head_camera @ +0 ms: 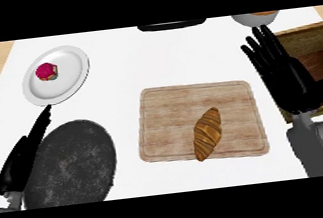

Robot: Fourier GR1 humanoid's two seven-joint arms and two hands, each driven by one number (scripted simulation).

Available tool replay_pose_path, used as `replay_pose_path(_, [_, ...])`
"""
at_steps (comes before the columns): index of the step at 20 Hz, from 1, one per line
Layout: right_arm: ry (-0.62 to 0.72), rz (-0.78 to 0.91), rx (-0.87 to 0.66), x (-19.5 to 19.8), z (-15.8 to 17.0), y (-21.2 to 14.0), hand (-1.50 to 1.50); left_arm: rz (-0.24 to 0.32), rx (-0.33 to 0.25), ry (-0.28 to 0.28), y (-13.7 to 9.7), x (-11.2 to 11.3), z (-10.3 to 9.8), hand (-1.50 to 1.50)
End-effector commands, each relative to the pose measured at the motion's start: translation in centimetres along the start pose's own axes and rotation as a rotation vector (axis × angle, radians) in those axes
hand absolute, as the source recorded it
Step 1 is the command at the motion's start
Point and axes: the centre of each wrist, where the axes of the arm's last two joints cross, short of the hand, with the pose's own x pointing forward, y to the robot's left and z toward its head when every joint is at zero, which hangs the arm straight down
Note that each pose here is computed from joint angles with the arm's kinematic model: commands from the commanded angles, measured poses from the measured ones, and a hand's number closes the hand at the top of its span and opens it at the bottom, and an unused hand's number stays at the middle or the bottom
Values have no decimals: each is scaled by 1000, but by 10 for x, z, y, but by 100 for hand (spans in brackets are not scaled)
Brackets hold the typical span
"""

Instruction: Pick the croissant from the cutting board and place it in the basket

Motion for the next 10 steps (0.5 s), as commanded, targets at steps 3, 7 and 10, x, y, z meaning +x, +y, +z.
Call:
replay_pose_path(3, [-122, 55, -40, -3, -16, 20, 150, 182, 8, 194, -14, -27, 8, 0])
replay_pose_path(7, [-166, 363, 226, 10, -36, 52, 150, 348, -38, 344, -51, -45, 19, 0])
replay_pose_path(10, [-192, 301, 198, -50, -19, 145, 150, 383, -73, 373, -59, -39, 17, 0])
